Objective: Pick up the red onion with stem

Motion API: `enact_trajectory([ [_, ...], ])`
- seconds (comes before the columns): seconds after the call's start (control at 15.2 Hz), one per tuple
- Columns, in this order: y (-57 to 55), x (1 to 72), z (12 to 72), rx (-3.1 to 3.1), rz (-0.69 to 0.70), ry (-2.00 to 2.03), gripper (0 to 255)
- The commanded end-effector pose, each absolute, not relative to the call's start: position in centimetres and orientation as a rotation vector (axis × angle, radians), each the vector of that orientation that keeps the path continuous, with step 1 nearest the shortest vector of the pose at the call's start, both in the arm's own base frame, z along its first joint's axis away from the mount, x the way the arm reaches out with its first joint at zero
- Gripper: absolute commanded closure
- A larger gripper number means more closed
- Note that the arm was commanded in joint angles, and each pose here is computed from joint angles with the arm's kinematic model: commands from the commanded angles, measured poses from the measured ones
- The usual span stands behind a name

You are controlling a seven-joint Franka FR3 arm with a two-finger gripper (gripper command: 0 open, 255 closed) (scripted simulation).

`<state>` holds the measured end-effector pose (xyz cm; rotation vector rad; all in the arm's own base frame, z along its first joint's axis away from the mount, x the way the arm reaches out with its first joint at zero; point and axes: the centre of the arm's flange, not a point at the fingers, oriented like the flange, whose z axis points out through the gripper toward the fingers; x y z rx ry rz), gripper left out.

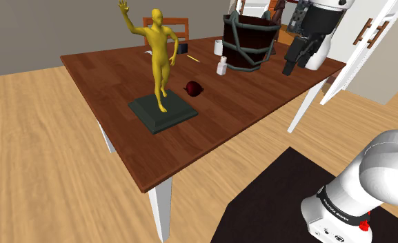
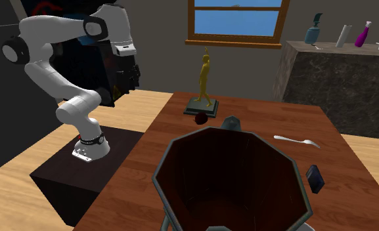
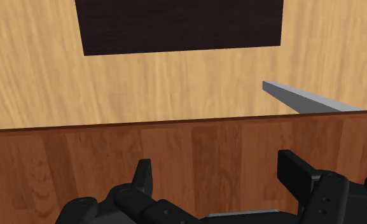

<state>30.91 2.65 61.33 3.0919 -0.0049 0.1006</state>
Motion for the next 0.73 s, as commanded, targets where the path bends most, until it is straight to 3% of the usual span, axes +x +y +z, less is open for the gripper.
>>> enact_trajectory([
  [0.0,2.7,30.9,61.3,3.092,0.101,-0.005,0],
  [0.66,3.8,41.1,55.1,3.121,0.236,0.258,0],
])
